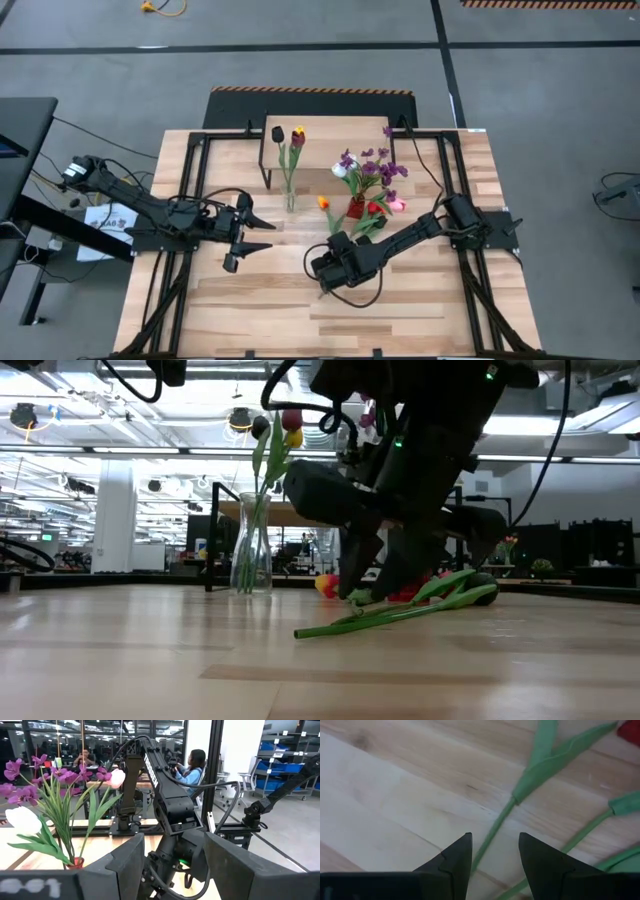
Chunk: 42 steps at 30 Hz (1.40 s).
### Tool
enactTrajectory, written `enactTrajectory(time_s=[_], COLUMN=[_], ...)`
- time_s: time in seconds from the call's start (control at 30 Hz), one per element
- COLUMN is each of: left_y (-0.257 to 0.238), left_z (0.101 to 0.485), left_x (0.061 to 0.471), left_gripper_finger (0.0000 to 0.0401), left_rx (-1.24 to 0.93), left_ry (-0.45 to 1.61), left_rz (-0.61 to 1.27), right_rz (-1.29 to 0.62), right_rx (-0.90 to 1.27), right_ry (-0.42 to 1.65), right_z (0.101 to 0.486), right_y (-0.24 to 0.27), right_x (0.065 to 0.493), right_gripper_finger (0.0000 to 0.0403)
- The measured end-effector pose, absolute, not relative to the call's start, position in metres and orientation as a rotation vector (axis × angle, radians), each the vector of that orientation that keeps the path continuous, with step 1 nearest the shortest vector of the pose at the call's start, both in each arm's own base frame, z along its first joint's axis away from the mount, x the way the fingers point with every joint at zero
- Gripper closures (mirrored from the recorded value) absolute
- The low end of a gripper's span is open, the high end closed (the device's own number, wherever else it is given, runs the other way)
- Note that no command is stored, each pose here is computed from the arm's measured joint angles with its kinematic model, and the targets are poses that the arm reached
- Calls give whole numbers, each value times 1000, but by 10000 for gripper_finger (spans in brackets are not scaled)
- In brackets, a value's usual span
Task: Pick and place flowers into a vace then onto a shelf
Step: Put the yellow flower into the transparent vase
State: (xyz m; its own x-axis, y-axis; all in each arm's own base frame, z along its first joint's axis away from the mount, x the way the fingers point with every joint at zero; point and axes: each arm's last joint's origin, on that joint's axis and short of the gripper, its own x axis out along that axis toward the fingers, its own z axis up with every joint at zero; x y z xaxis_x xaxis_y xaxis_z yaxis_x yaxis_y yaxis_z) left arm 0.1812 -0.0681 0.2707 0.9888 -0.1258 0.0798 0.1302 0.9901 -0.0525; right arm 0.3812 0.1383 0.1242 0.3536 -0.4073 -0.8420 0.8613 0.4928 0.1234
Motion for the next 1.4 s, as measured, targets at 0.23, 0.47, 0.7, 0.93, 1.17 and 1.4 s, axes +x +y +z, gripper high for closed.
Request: enactTrajectory(time_s=[0.23, 0.47, 0.7, 0.93, 1.17, 1.4], left_y=[-68, -68, -68, -68, -68, -68], left_z=[271, 271, 271, 271, 271, 271], left_x=[181, 181, 181, 181, 181, 181], left_gripper_finger=[207, 207, 207, 207, 207, 207], left_rx=[-58, -66, -67, -67, -64, -61], left_ry=[-76, -80, -80, -80, -80, -77], left_rz=[-129, -130, -132, -133, -133, -133], right_rz=[-871, -835, -856, -825, -827, -827], right_rx=[647, 632, 631, 550, 434, 343], right_ry=[848, 871, 909, 953, 989, 995], right_z=[124, 107, 100, 100, 117, 155], right_y=[139, 140, 139, 143, 160, 178], right_x=[384, 391, 389, 384, 385, 386], right_gripper_finger=[249, 249, 263, 387, 399, 401])
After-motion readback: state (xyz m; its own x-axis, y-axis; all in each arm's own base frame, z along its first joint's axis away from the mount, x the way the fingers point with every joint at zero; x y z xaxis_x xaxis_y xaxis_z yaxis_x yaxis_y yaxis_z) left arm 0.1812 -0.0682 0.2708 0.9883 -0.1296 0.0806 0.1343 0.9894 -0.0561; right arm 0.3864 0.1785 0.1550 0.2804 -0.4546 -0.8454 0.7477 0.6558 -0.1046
